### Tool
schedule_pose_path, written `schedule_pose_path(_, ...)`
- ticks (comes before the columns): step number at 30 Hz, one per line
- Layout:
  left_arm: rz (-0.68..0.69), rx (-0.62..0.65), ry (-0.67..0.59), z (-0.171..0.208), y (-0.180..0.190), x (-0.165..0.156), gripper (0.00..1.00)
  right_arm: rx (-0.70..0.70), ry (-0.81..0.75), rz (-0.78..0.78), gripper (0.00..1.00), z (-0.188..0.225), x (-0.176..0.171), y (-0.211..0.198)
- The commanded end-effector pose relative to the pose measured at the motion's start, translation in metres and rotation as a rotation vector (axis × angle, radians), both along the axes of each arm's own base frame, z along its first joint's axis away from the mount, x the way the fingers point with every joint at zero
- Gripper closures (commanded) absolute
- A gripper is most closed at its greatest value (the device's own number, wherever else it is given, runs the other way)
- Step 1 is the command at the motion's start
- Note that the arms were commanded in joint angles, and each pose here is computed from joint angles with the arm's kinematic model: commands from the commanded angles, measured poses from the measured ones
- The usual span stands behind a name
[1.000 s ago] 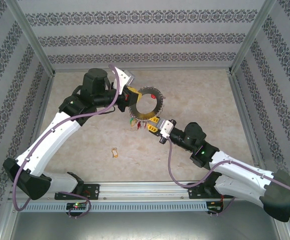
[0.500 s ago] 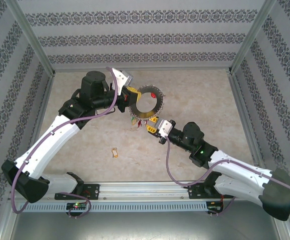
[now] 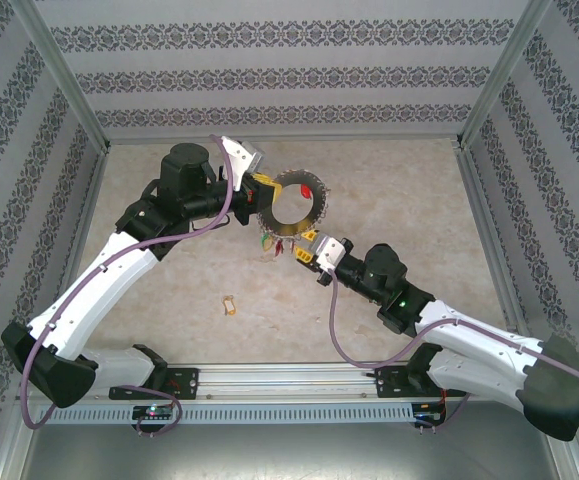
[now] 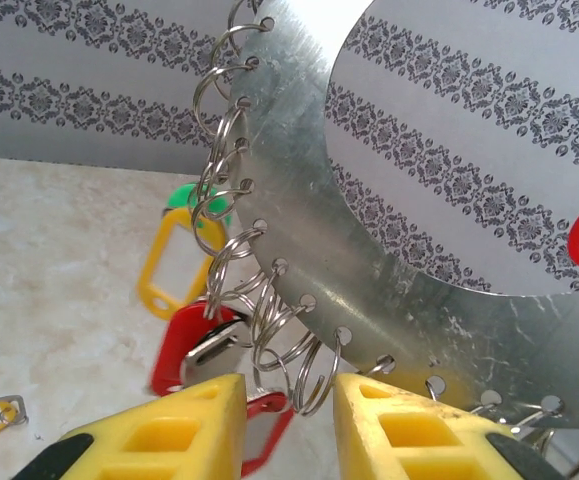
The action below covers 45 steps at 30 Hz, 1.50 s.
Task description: Put the keys on the keyring
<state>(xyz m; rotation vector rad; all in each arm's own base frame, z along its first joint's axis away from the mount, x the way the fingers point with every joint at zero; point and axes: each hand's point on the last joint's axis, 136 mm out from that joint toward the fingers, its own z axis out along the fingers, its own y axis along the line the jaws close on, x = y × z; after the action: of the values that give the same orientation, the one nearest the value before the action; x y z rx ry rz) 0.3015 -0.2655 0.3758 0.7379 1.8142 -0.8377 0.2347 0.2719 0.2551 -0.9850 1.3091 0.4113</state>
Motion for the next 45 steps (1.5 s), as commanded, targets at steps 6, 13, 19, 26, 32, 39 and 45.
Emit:
schedule_pose_path(6, -0.012, -0.078, -0.086, 0.032, -0.003, -0.007, 1.0, 0.049, -0.006, -0.033, 0.74, 0.017, 0.006, 0.002)
schedule_pose_path(13, 0.022, -0.079, -0.092, 0.032, 0.001, -0.004, 1.0, 0.037, 0.018, 0.019, 0.75, 0.007, -0.006, 0.003)
schedule_pose_path(19, 0.013, -0.083, -0.092, 0.033, 0.0, -0.005, 1.0, 0.067, 0.015, -0.009, 0.75, 0.013, -0.005, 0.001)
schedule_pose_path(26, 0.012, -0.083, -0.09, 0.033, 0.0, -0.006, 1.0, 0.063, -0.002, -0.007, 0.74, 0.018, 0.0, 0.01)
schedule_pose_path(32, 0.015, -0.085, -0.09, 0.033, 0.0, -0.006, 1.0, 0.064, -0.004, -0.011, 0.73, 0.019, 0.0, 0.012)
schedule_pose_path(39, 0.014, -0.087, -0.091, 0.034, -0.001, -0.006, 1.0, 0.077, -0.021, -0.046, 0.72, 0.022, 0.004, 0.009)
schedule_pose_path(45, 0.013, -0.086, -0.088, 0.033, -0.001, -0.006, 1.0, 0.076, -0.025, -0.086, 0.7, 0.024, 0.01, 0.007)
